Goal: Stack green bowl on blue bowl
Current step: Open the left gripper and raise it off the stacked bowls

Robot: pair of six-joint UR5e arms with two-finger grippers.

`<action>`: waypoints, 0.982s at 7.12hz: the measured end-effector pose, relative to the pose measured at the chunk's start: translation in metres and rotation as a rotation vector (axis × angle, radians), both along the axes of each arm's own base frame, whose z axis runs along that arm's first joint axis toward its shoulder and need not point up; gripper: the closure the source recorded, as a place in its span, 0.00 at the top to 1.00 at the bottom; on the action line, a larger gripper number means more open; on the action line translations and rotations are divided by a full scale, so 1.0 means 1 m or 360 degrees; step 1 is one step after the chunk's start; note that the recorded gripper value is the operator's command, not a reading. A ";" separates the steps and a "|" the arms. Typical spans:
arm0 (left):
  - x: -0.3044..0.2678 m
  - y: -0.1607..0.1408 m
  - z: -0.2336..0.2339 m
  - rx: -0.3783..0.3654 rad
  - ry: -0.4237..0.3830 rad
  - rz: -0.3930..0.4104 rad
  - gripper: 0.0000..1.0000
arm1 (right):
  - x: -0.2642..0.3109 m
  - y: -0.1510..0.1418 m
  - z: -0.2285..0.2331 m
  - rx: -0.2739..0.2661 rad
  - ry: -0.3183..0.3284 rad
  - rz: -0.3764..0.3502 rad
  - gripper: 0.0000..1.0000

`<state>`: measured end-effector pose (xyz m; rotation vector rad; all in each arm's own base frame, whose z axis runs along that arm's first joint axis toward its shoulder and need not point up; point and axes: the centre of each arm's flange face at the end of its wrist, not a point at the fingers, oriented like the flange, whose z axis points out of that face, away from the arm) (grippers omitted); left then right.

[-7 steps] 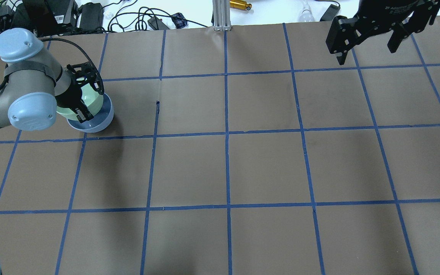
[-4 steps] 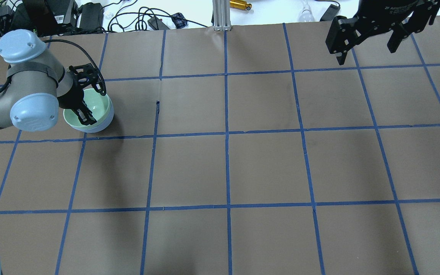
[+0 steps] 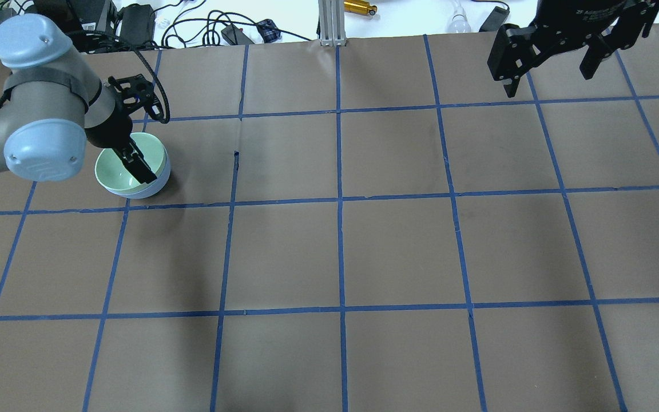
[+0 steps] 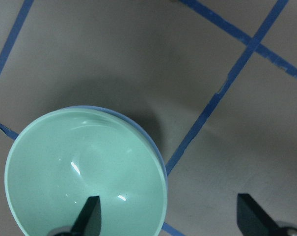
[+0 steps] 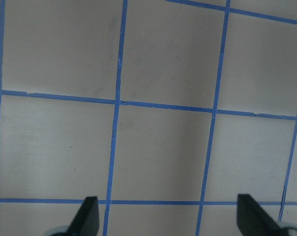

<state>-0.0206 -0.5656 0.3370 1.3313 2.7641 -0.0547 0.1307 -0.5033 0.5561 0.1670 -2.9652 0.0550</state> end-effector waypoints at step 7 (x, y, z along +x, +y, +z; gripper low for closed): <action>-0.088 0.040 0.124 0.0034 0.0165 0.1223 1.00 | 0.000 0.000 0.000 0.0000 0.0000 -0.0001 1.00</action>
